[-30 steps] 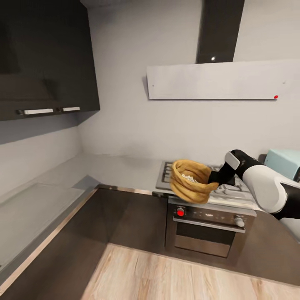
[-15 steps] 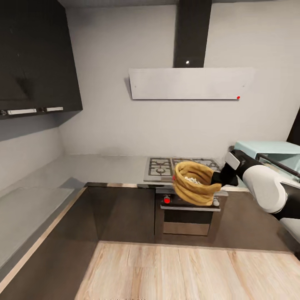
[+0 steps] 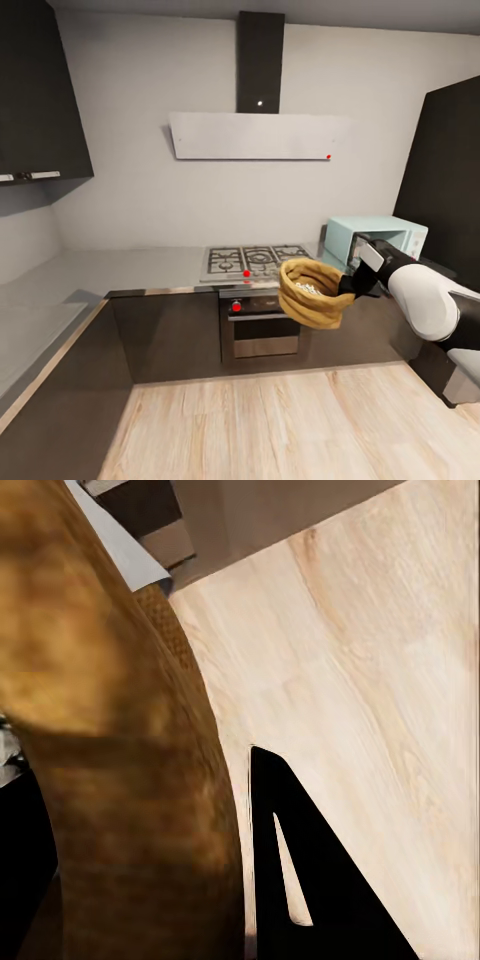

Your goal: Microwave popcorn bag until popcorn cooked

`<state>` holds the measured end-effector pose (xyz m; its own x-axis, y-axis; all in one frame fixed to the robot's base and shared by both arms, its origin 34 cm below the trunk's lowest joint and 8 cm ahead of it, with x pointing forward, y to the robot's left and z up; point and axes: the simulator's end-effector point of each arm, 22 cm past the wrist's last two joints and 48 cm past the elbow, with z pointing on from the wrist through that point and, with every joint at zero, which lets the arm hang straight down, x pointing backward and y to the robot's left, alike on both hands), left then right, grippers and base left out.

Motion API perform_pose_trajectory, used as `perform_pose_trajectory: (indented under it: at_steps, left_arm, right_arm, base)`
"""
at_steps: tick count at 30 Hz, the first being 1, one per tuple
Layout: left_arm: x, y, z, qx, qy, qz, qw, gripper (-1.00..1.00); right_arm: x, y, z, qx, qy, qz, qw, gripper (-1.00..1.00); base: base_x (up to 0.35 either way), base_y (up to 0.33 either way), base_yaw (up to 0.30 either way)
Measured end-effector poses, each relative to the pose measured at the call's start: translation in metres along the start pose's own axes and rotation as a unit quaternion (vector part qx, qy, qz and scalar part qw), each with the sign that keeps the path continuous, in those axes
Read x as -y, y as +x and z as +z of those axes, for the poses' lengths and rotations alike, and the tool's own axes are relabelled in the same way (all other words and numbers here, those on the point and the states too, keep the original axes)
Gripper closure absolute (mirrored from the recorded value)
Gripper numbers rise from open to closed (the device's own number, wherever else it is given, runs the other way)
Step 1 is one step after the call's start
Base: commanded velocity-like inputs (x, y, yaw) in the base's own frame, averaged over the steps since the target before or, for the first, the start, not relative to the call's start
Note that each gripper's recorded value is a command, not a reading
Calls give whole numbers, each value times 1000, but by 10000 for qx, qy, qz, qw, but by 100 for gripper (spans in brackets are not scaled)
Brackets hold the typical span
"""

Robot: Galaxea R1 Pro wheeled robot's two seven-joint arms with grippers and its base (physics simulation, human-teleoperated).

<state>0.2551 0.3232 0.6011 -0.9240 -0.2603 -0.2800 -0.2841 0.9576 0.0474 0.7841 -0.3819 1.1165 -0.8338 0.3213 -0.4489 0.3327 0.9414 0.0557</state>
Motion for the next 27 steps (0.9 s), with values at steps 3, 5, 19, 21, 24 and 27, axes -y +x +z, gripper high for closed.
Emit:
perform_pose_trajectory:
  at_steps: [3,5,19,21,24,27]
  left_arm:
    - [1,0,0,-1,5,-1,10000,-100]
    - [1,0,0,-3,5,-1,10000,-100]
    - [0,0,0,2,1,1,10000,-100]
    - [0,0,0,2,2,1,10000,-100]
    - [0,0,0,7,2,2,10000,-100]
    - [0,0,0,8,1,3,10000,-100]
  right_arm:
    - [0,0,0,3,-1,0,10000,100]
    - [0,0,0,0,0,0,10000,100]
    - [0,0,-1,2,-6,4,10000,100]
    - [0,0,0,0,-5,4,10000,100]
    - [0,0,-1,2,-3,3,10000,100]
    - [0,0,-1,2,-3,3,10000,100]
  base:
    - [-267,0,-298]
    - [-267,0,-298]
    - [-94,0,-298]
    - [-1,-64,-298]
    - [0,-239,-298]
    - [0,-291,-298]
